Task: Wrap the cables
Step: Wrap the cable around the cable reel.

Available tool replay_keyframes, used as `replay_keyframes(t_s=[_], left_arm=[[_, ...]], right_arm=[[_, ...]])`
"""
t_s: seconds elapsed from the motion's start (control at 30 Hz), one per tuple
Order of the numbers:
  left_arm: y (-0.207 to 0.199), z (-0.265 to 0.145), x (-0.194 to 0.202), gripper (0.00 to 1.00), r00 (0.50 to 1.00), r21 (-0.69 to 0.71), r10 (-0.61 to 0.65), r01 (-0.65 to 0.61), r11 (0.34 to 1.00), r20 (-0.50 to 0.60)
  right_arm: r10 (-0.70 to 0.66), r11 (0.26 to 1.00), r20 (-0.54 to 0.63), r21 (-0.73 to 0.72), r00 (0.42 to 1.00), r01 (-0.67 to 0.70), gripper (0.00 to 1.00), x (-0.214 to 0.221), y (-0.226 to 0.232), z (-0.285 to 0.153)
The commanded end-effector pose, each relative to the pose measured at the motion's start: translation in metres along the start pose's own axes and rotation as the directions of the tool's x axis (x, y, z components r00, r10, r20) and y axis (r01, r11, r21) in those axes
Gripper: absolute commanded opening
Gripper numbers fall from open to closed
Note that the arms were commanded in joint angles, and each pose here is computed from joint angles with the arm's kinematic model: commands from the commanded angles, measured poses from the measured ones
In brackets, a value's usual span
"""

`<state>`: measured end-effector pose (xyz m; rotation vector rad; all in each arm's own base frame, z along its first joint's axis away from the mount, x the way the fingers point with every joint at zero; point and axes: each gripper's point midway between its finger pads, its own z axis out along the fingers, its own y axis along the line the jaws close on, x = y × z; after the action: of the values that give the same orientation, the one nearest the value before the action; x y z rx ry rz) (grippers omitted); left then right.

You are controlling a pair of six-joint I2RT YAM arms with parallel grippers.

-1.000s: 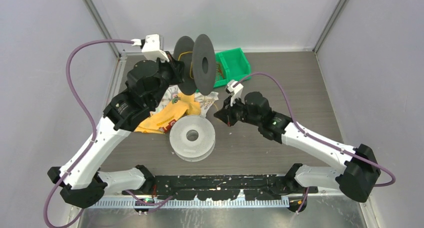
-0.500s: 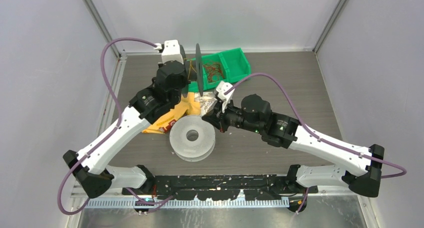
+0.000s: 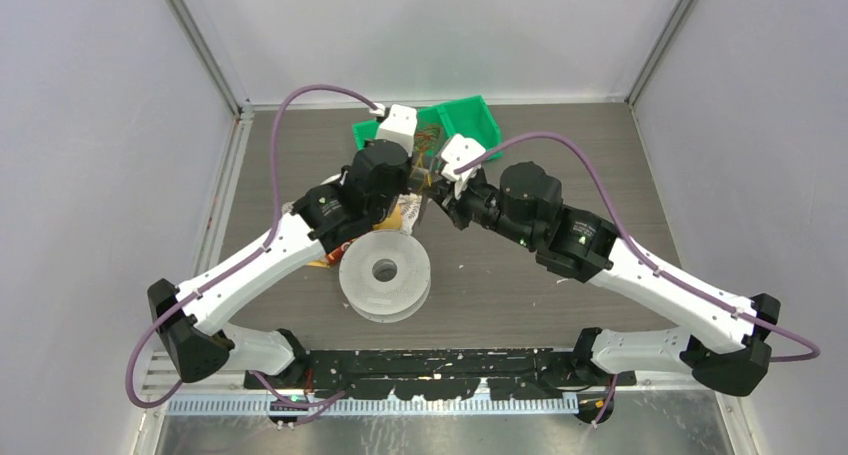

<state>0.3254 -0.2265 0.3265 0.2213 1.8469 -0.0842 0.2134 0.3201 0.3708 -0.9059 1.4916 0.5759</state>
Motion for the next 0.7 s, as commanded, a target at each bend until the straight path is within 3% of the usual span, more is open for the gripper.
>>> replay_keyframes(t_s=[0.0, 0.33, 0.57, 0.67], left_arm=[[-0.022, -0.011, -0.022, 0.01, 0.997, 0.143, -0.027, 0.017, 0.99, 0.07], [-0.053, -0.043, -0.024, 0.01, 0.997, 0.401, 0.078, -0.076, 0.913, 0.012], [-0.067, -0.082, -0.022, 0.01, 0.973, 0.599, 0.229, -0.175, 0.782, -0.015], [-0.073, -0.104, -0.019, 0.01, 0.956, 0.694, 0.292, -0.203, 0.691, -0.011]], right_arm=[[-0.045, 0.994, 0.035, 0.102, 0.998, 0.041, 0.0, -0.018, -0.041, -0.002], [-0.033, 0.983, -0.008, 0.181, 0.999, 0.034, 0.0, 0.002, -0.079, -0.006], [-0.053, 0.992, -0.072, 0.107, 0.996, 0.06, 0.0, 0.024, -0.081, -0.02], [-0.088, 0.995, -0.095, 0.048, 0.992, 0.092, 0.01, 0.035, -0.077, -0.03]])
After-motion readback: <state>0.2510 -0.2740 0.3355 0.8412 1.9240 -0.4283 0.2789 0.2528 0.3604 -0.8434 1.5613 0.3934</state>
